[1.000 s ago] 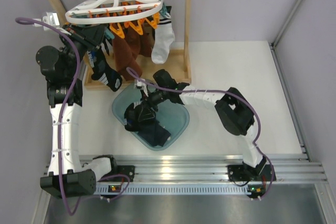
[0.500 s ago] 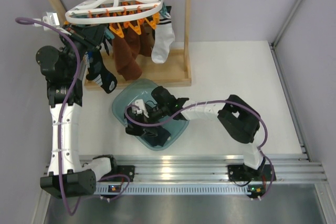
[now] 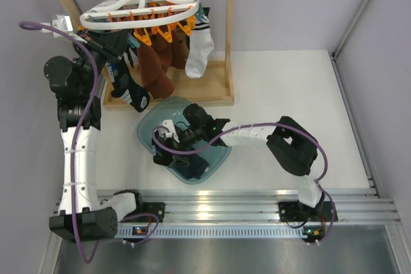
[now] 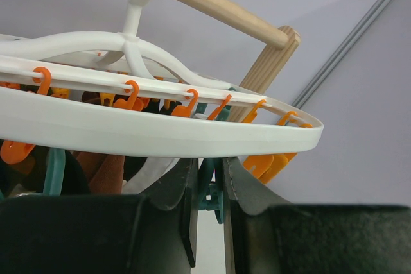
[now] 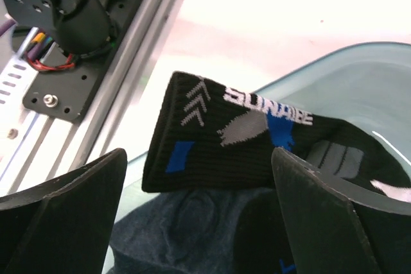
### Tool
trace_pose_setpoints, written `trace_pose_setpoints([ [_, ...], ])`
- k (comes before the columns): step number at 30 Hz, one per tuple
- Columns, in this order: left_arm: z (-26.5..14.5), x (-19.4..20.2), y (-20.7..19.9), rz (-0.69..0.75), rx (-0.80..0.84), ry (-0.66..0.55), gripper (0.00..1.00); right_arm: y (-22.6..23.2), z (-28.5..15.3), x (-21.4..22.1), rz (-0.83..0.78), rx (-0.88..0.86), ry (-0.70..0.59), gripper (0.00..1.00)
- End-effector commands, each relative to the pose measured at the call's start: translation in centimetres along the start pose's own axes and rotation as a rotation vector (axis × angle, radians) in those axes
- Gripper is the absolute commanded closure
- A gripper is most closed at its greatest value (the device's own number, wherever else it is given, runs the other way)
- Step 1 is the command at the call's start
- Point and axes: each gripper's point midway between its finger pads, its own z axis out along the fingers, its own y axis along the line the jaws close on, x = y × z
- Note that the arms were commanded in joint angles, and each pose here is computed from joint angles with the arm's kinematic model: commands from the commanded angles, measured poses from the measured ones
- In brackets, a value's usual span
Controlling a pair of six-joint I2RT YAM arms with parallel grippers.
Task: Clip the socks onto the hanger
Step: Pick up the sock from the bin.
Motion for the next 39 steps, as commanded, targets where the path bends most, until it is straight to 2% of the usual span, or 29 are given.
trace_pose_setpoints([
  [1, 0.4, -0.5, 0.8, 0.001, -0.029, -0.019, 1.00, 0.9, 1.1, -2.1, -0.013, -0.079, -0.050, 0.08],
  [11, 0.4, -0.6, 0.8, 0.003, -0.030, -0.022, 1.00, 1.9, 1.5, -1.3, 0.048, -0.123, -0.033, 0.16],
  [14, 0.4, -0.5, 0.8, 0.000, -0.031, -0.019, 1.00, 1.6, 1.5, -1.0, 0.048, -0.108, -0.023, 0.28],
  [15, 0.4, -0.5, 0.8, -0.001, -0.031, -0.019, 1.00, 1.5, 1.6, -0.9, 0.049, -0.104, -0.020, 0.35],
  [17, 0.4, -0.5, 0.9, -0.005, -0.032, -0.018, 1.00, 1.5, 1.6, -1.0, 0.052, -0.100, -0.017, 0.44],
  [18, 0.4, -0.4, 0.8, -0.005, -0.031, -0.017, 1.00, 1.4, 1.6, -0.9, 0.054, -0.099, -0.015, 0.55],
  [20, 0.4, -0.4, 0.9, -0.006, -0.034, -0.018, 1.00, 1.4, 1.6, -0.7, 0.064, -0.095, -0.008, 0.65],
  [21, 0.5, -0.3, 1.0, -0.009, -0.035, -0.015, 1.00, 1.4, 1.6, -0.8, 0.065, -0.096, -0.007, 0.74],
  [24, 0.5, -0.2, 1.0, -0.014, -0.034, -0.011, 1.00, 1.1, 1.3, -0.9, 0.066, -0.075, 0.003, 0.93],
  [26, 0.5, -0.1, 1.0, -0.014, -0.030, -0.007, 1.00, 0.5, 0.8, -1.3, 0.069, -0.040, 0.004, 0.99],
  [34, 0.3, 0.1, 0.0, 0.019, 0.016, 0.028, 1.00, -4.1, -5.3, -9.5, 0.141, 0.103, -0.112, 1.00],
  [35, 0.3, 0.3, -0.1, 0.024, 0.025, 0.036, 1.00, -4.6, -6.1, -11.5, 0.112, 0.114, -0.137, 1.00],
  [39, 0.2, 0.8, -0.5, 0.025, 0.052, 0.069, 1.00, -6.1, -9.2, -14.9, 0.040, 0.143, -0.143, 1.00],
])
